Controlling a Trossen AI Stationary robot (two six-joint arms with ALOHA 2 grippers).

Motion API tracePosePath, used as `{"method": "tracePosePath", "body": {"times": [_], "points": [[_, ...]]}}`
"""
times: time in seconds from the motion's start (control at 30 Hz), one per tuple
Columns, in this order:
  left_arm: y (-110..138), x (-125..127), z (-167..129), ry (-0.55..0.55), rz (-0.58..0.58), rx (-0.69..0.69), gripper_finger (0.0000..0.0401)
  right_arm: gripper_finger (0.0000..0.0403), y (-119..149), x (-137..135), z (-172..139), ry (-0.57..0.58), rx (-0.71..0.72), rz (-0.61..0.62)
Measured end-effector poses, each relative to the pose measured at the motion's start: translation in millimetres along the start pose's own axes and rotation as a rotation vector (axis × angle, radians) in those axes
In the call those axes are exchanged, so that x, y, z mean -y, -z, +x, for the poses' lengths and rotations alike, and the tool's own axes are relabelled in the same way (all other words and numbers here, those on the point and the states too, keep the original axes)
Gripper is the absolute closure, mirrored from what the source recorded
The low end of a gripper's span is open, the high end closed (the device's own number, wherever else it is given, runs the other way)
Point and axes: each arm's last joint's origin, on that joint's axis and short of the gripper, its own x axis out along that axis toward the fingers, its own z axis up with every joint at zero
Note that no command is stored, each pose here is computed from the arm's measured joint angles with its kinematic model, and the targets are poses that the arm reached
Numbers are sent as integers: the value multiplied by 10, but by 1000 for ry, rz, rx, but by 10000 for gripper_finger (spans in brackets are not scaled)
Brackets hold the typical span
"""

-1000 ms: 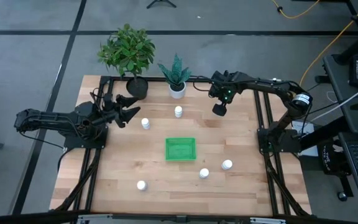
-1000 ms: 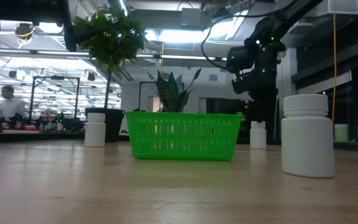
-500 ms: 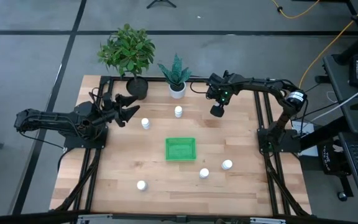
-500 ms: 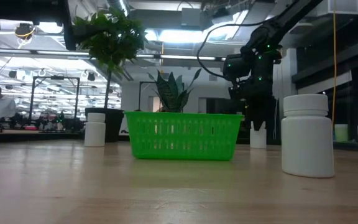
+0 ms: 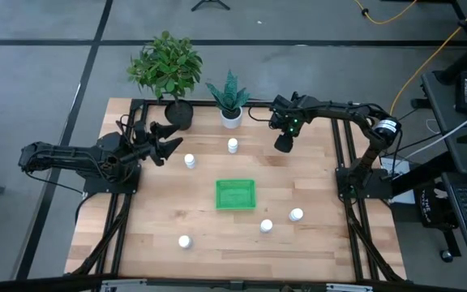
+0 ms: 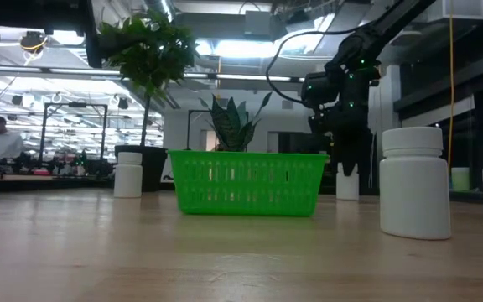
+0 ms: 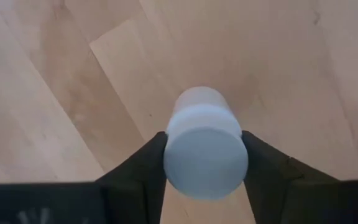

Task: Pick and place pill bottles into a basket
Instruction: Put the white pill bottle into the green bin

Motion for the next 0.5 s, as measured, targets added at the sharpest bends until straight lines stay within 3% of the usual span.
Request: {"method": "tracePosePath", "body": {"times": [0.23, 0.5], "points": [[117, -95, -10, -158, 74, -84, 31, 239, -64, -269, -167, -95, 39, -82], [218, -166, -34, -246, 123, -173, 31, 240, -211, -962, -897, -127, 251, -298]]}}
